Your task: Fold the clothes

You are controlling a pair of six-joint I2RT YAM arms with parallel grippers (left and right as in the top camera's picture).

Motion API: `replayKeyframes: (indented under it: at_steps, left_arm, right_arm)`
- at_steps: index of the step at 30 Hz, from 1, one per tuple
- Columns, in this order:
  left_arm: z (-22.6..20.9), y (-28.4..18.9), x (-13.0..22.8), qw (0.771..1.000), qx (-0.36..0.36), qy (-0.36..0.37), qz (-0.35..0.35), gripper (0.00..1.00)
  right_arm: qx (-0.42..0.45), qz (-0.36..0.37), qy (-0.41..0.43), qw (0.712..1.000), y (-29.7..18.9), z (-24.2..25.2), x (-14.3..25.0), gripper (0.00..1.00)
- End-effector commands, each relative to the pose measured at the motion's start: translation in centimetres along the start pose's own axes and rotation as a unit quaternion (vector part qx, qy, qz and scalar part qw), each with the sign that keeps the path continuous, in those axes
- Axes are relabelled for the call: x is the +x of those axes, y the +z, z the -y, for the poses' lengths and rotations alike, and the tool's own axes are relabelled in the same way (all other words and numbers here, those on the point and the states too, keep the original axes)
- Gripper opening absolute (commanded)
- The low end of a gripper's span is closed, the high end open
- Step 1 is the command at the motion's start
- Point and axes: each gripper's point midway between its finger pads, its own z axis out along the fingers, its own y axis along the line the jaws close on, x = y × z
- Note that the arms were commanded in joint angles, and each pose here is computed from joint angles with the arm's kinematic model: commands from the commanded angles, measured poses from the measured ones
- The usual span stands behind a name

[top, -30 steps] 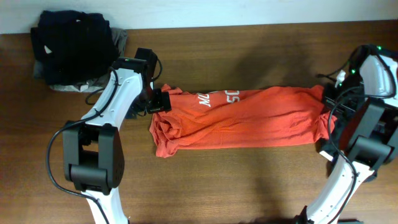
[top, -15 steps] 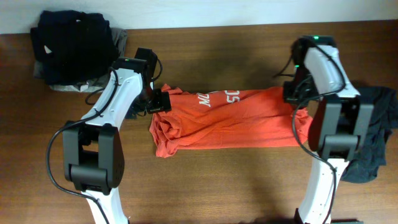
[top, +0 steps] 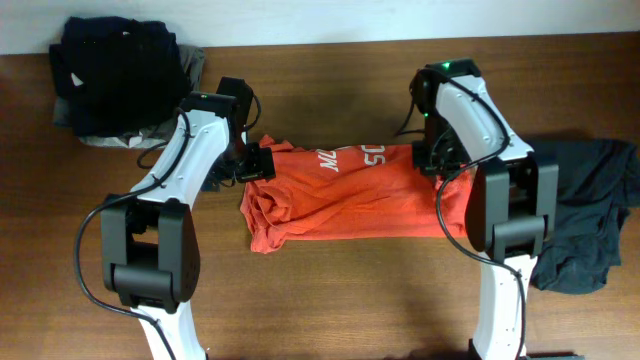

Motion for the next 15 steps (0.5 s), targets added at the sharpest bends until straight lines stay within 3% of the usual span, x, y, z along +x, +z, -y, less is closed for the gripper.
replayKeyframes:
  at_steps: [1, 3, 4, 6, 12, 15]
  left_arm:
    - [-0.1, 0.6, 0.4, 1.000, 0.000, 0.006, -0.012, 0.99]
    - [-0.1, 0.6, 0.4, 1.000, 0.000, 0.006, -0.012, 0.99]
    - [-0.1, 0.6, 0.4, 1.000, 0.000, 0.006, -0.012, 0.99]
    - [-0.1, 0.6, 0.4, 1.000, 0.000, 0.006, -0.012, 0.99]
    - [-0.1, 0.6, 0.3, 1.000, 0.000, 0.006, -0.011, 0.99]
    - [-0.1, 0.6, 0.3, 1.000, 0.000, 0.006, -0.010, 0.99]
  right_arm:
    - [0.004, 0.004, -0.008, 1.000, -0.3, -1.0, 0.1, 0.63]
    - [0.004, 0.005, -0.009, 1.000, -0.3, -1.0, 0.1, 0.52]
    - [0.004, 0.004, -0.009, 1.000, -0.3, -1.0, 0.1, 0.42]
    - [0.004, 0.002, -0.008, 1.000, -0.4, -0.9, 0.2, 0.36]
    - [0.020, 0.003, 0.007, 1.000, -1.9, 1.4, 0.3, 0.37]
    - [0.007, 0.028, 0.031, 0.999, -3.1, 2.9, -1.0, 0.43]
